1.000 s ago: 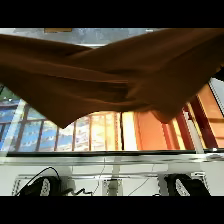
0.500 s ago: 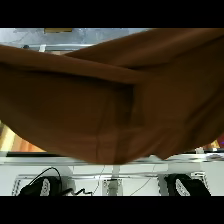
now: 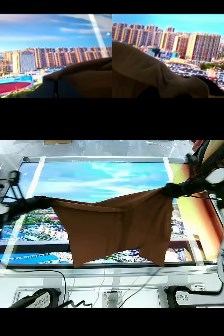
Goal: Fold the clothes and pants, and hang the long-sleeved shirts on hangers.
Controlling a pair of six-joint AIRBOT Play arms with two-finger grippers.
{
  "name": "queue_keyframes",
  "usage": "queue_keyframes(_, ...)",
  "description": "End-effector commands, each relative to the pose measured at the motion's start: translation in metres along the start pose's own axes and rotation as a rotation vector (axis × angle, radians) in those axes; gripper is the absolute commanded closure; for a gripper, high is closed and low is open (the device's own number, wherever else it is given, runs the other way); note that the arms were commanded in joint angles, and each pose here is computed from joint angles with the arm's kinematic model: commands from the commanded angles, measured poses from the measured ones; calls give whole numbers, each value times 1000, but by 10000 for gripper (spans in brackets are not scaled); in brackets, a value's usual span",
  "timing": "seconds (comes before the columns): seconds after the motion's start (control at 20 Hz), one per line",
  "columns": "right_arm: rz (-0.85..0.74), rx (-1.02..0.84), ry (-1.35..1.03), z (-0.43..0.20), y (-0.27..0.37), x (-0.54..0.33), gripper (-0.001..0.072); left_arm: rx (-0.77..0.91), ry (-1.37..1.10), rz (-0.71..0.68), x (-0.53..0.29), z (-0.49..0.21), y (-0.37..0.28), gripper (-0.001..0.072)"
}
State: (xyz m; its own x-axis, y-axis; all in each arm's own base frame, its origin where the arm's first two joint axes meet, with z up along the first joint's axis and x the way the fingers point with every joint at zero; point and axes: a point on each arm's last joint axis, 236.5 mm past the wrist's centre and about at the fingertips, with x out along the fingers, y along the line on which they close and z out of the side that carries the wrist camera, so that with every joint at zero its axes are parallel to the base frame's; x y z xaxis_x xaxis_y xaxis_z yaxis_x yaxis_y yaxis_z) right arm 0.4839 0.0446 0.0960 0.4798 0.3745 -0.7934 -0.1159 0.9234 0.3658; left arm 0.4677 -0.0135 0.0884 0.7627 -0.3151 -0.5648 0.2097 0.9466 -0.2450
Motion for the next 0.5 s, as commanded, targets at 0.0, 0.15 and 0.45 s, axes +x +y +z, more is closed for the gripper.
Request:
queue_keyframes(0.0, 12, 119, -56, 17, -34, 77, 699, -44, -81, 127, 61, -2, 28, 694)
queue_keyframes(0.15, -10, 155, -200, 49, -49, 85, 699, -67, -103, 127, 84, -5, 13, 694)
queue_keyframes(0.45, -148, 90, -128, 37, -88, 65, 188, 96, -54, 145, 74, -9, 14, 8)
